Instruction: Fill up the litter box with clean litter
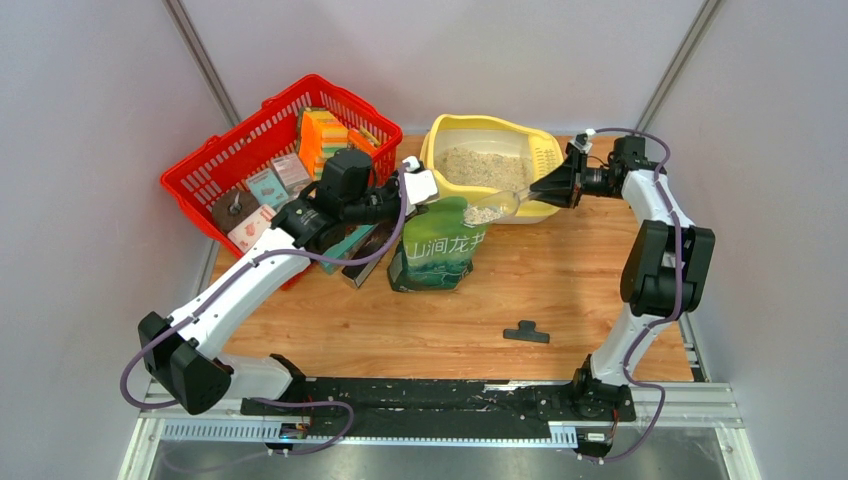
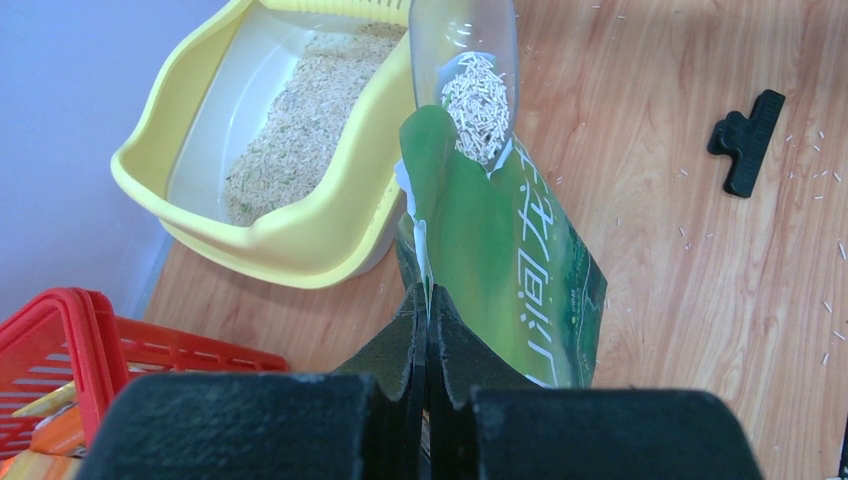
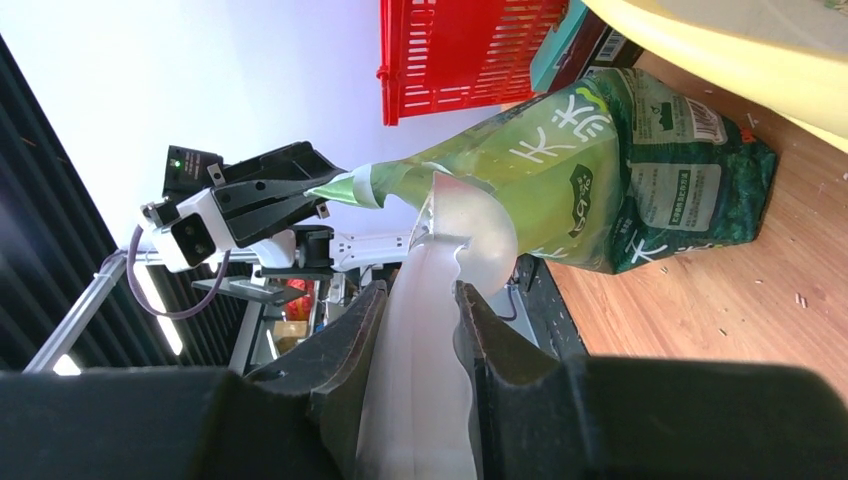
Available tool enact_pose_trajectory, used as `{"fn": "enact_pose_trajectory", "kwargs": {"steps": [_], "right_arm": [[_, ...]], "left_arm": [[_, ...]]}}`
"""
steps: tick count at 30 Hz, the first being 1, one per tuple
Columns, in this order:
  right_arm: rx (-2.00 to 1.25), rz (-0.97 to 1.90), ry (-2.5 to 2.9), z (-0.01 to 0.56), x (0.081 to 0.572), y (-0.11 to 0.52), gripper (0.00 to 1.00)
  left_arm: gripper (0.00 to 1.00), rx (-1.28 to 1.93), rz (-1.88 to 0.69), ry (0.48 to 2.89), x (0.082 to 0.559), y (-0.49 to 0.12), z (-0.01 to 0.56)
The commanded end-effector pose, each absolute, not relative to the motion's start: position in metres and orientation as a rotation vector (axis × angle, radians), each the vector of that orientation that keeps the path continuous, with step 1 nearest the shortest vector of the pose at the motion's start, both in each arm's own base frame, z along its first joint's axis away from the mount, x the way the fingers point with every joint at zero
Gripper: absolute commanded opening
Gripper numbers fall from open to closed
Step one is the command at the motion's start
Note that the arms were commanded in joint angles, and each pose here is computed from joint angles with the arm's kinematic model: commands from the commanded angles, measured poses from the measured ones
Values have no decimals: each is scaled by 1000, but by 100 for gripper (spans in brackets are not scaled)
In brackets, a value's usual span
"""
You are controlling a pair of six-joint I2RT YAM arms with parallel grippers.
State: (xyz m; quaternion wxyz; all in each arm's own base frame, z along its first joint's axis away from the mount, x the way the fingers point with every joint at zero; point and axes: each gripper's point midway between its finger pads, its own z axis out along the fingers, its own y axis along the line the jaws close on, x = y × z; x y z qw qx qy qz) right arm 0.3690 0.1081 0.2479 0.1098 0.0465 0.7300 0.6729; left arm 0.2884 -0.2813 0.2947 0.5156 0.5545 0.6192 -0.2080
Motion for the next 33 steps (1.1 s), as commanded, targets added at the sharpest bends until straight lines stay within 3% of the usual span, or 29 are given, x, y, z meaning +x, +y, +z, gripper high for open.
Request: {"fn": "enact_pose_trajectory", "kwargs": {"steps": [1, 23, 33], "right_arm": [[83, 2019, 2079, 262, 376, 101, 0], [43, 2068, 1992, 288, 415, 77, 0], [30, 1985, 1997, 283, 465, 57, 0]], "left_arm": [[0, 1283, -421, 1329, 300, -282, 351], [0, 1310, -424, 1370, 315, -293, 341], [0, 1318, -415, 1414, 327, -297, 336]]}}
